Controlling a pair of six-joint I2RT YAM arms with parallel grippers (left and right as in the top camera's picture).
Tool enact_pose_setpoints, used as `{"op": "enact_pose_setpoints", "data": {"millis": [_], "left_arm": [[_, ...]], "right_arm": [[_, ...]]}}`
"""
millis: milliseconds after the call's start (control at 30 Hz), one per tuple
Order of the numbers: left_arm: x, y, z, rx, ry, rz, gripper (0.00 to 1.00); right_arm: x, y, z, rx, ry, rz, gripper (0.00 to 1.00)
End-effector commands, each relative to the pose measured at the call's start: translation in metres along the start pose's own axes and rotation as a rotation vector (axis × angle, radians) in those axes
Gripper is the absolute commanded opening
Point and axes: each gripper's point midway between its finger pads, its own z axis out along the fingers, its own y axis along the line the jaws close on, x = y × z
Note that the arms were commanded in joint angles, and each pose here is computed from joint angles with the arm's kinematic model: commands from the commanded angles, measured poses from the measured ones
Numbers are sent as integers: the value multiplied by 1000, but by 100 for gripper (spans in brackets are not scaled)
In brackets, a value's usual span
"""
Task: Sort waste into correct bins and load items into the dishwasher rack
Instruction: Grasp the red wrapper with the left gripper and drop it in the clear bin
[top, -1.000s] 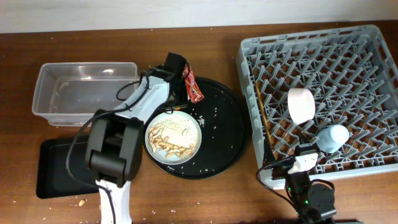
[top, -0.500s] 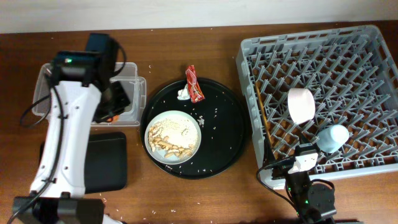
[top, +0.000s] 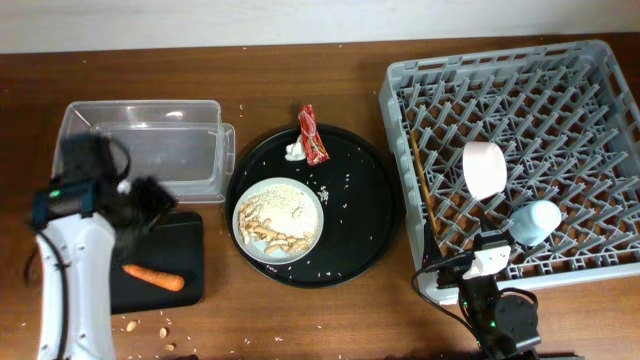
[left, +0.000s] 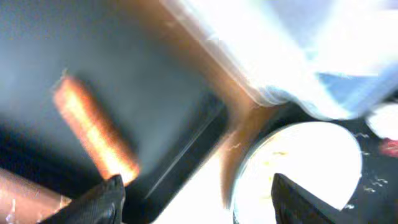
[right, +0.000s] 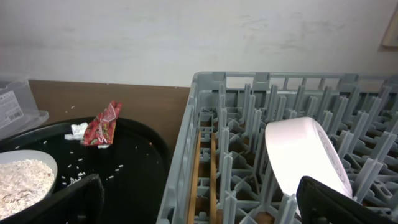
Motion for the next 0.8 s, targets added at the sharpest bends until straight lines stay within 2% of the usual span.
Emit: {"op": "enact_pose_setpoints", "data": {"millis": [0, 33, 67, 133, 167, 200, 300, 400, 433, 467, 500, 567, 667, 767], "left_arm": [[24, -142, -15, 260, -180, 668, 75], [43, -186, -3, 300, -229, 816, 75], [60, -219, 14, 337, -233, 902, 75], [80, -260, 54, 348, -177, 983, 75], [83, -284, 91, 313, -142, 1027, 75], [79, -293, 114, 282, -143, 1029, 75], [74, -322, 180, 318, -193, 1024, 75], [77, -314, 214, 278, -182, 1022, 65], [79, -311, 220, 271, -169, 1017, 55], [80, -310, 220, 268, -162, 1008, 41], [82, -320, 206, 319, -149, 998, 20], [77, -329, 170, 346, -161, 995, 1], [66, -320, 80, 357, -200, 989, 1], [58, -289, 55, 245, -200, 982, 0]], "right_arm": [[3, -1, 0, 5, 4, 5, 98], [3, -1, 0, 5, 4, 5, 98], [3, -1, 0, 5, 4, 5, 98], [3, -1, 0, 5, 4, 5, 98], [3, -1, 0, 5, 4, 5, 98], [3, -1, 0, 5, 4, 5, 98], [3, -1, 0, 5, 4, 5, 98], [3, -1, 0, 5, 4, 5, 98], [3, -1, 0, 5, 4, 5, 98], [3, -1, 0, 5, 4, 5, 98], [3, -1, 0, 5, 4, 5, 98], [3, -1, 0, 5, 4, 5, 98], [3, -1, 0, 5, 4, 5, 98], [3, -1, 0, 5, 4, 5, 98]]}}
